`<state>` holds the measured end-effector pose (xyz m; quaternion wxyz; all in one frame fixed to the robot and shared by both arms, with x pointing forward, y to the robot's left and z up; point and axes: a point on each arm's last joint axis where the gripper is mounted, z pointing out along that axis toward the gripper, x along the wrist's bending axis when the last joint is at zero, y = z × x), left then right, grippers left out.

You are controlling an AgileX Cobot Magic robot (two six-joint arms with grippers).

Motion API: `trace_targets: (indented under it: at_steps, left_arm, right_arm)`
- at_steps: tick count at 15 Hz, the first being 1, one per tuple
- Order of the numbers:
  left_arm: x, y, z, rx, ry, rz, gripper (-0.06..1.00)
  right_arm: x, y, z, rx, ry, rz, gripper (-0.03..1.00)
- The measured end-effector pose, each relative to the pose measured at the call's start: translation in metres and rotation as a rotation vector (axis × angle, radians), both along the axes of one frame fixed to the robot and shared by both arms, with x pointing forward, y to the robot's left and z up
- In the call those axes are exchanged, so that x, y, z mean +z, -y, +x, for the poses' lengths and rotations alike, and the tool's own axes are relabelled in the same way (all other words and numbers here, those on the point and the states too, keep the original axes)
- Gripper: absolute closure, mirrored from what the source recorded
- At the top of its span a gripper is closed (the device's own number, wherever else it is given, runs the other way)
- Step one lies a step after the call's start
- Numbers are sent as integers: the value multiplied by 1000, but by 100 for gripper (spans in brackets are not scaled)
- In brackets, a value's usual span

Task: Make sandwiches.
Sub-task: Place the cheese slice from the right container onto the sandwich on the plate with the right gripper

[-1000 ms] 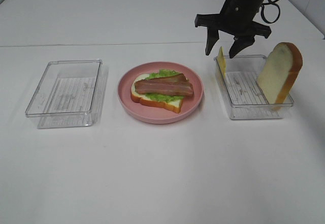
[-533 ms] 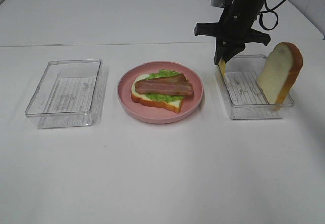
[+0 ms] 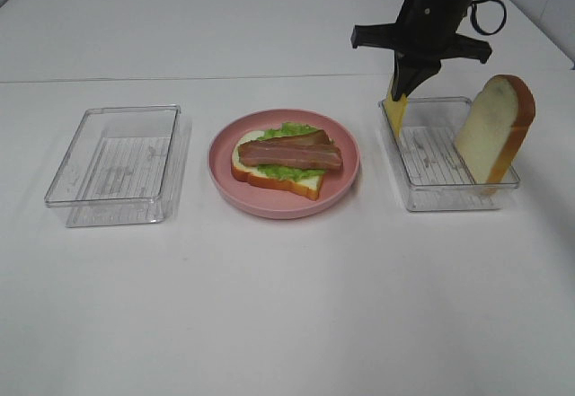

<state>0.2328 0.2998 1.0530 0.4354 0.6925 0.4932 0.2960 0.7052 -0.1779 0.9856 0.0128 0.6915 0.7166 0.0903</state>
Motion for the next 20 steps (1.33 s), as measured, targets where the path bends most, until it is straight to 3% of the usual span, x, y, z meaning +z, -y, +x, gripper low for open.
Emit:
trace_targets:
  at_steps: [3, 6, 7, 8, 9, 12, 16, 20]
  left_arm:
    - [0, 0, 0, 0, 0, 0, 11]
    - [0, 0, 0, 0, 0, 0, 11]
    - [0, 0, 0, 0, 0, 0, 11]
    - [0, 0, 0, 0, 0, 0, 11]
    - [0, 0, 0, 0, 0, 0, 11]
    - [0, 0, 0, 0, 0, 0, 11]
    - [0, 0, 0, 0, 0, 0, 11]
    - [0, 0, 0, 0, 0, 0, 11]
  right_arm:
    - [27, -5, -9, 23, 20, 77, 97]
    - [41, -26, -16, 90, 7, 287, 97]
    - [41, -49, -21, 137, -4, 382, 97]
    - [38, -62, -23, 161, -6, 401, 97]
    - [38, -62, -23, 161, -6, 401, 97]
    - [5, -112, -35, 224, -84, 448, 97]
    - [-14, -134, -38, 239, -104, 495, 97]
    - [-28, -121, -32, 220, -76, 313, 97]
